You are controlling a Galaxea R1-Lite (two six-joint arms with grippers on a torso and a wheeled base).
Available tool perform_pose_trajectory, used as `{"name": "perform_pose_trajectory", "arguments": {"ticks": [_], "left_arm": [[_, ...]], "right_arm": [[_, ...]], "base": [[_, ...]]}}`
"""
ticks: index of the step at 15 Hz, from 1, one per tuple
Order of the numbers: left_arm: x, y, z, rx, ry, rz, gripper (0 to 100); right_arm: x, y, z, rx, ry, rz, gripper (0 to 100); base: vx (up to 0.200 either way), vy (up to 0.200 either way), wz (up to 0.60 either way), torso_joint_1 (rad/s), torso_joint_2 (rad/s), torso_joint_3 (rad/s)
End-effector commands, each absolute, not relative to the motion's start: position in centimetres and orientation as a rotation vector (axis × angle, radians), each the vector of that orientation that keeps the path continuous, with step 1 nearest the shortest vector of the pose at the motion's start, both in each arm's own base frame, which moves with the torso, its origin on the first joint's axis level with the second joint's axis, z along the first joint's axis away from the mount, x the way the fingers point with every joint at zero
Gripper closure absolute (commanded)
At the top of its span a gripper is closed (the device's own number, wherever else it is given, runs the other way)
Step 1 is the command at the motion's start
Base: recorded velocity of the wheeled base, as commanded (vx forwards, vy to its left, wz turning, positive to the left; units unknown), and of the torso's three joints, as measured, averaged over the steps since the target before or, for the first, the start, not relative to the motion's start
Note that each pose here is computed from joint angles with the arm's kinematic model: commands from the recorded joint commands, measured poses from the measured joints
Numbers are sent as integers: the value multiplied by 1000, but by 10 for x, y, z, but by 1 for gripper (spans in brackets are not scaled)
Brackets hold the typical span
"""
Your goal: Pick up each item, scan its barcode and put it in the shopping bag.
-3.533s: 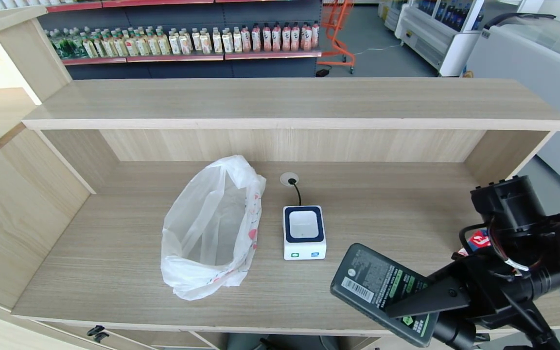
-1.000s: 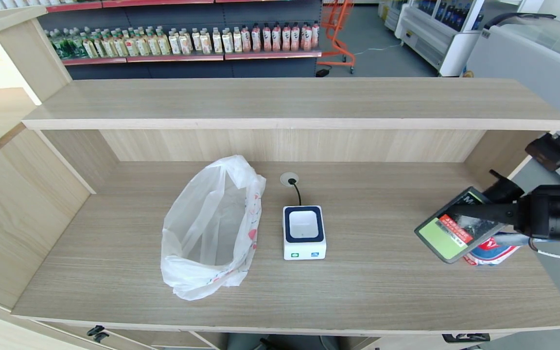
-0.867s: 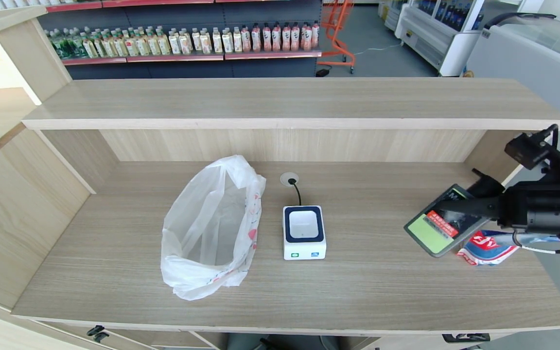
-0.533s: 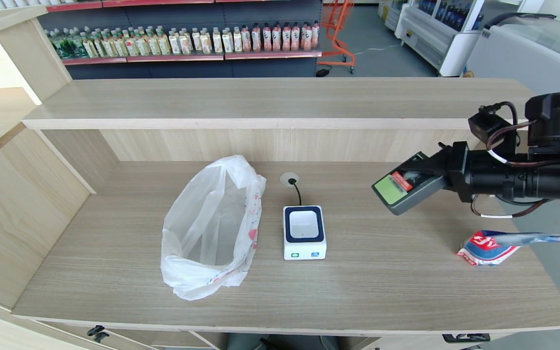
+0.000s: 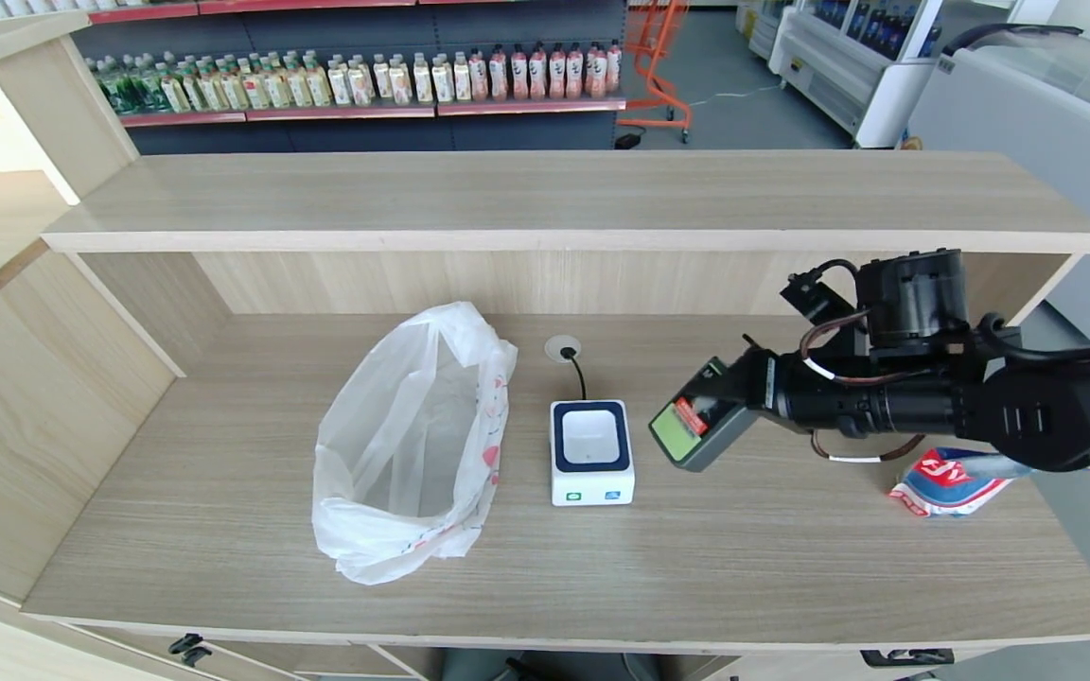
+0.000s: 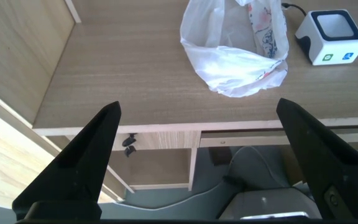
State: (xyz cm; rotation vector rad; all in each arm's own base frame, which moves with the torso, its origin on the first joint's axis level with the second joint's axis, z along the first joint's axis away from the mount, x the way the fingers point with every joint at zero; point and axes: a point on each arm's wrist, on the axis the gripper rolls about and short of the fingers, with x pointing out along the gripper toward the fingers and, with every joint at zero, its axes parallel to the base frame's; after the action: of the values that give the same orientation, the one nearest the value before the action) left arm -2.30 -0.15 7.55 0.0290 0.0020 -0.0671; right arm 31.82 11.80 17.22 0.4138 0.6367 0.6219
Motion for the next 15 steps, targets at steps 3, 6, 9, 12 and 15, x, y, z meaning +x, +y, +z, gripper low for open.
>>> {"name": "perform_pose_trajectory", "arguments": {"ticks": [3,6,9,12,15], "left_arm": [[-23,-1,75,29,4,-68,0],[-23,-1,75,29,4,-68,0],[-23,-1,75,29,2,-68,0],[-23,-1,75,29,4,-68,0],[-23,-1,75,29,4,-68,0]], "right_arm": [[319,131,150,354,691,644,100],[322,138,150,351,651,664,100],[324,150,146,345,638,698,100],[328,159,134,336,642,716,100],[335,165,131,336,637,720,100]], "base": [[0,0,0,0,0,0],[0,0,0,0,0,0],[0,0,0,0,0,0],[0,0,0,0,0,0],[0,0,0,0,0,0]]}}
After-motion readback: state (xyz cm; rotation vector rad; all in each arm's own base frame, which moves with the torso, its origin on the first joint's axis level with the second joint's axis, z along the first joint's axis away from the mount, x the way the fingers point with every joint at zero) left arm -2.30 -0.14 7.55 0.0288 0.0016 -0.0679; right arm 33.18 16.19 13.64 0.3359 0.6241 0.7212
